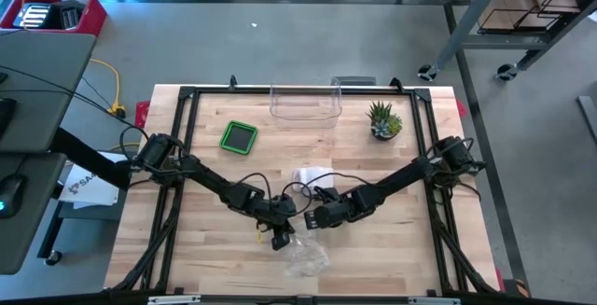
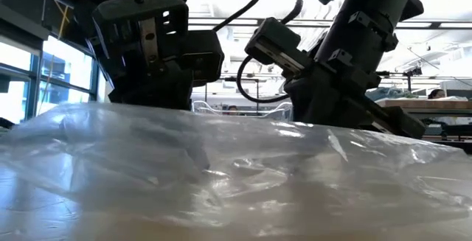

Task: Roll bandage
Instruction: Open the transparent zip bag

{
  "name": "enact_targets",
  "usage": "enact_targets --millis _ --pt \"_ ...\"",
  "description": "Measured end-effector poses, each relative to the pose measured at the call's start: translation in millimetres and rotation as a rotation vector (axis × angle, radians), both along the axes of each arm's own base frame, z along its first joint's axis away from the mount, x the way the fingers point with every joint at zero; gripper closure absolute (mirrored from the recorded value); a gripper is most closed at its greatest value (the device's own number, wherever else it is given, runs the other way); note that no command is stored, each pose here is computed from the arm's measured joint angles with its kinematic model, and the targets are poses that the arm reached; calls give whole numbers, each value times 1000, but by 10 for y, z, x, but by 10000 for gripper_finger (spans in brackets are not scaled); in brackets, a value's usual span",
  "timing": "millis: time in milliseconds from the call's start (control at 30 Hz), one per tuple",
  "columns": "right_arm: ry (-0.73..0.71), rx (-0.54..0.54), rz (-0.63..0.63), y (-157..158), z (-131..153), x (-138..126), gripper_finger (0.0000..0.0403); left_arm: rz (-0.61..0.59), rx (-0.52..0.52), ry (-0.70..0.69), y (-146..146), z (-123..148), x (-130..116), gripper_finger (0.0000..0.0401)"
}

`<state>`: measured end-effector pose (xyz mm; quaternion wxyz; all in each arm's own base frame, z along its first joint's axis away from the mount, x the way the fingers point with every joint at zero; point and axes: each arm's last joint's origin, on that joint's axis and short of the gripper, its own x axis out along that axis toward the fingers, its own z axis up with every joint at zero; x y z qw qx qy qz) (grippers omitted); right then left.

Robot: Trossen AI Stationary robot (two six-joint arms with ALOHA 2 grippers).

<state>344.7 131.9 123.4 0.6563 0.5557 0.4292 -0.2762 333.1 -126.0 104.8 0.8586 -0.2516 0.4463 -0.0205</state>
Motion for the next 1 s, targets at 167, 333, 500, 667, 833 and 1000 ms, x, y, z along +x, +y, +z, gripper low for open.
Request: enact_targets --millis 167,333,500,667,833,1000 --pt "25 1 -4 -6 -5 -21 403 -45 -69 29 -12 8 -11 401" --pt "27 1 -5 -7 -6 -23 403 -30 -74 29 0 44 -18 386" --pt "29 0 -5 -7 -8 -25 403 13 -61 14 65 74 2 354" --pt "29 0 -5 -6 -9 -26 403 13 -76 11 97 102 13 322" --pt "30 2 -8 -6 -11 -26 403 23 -72 -11 98 127 24 293" --pt "41 9 -27 -5 -16 -34 403 13 -90 -48 93 222 31 272"
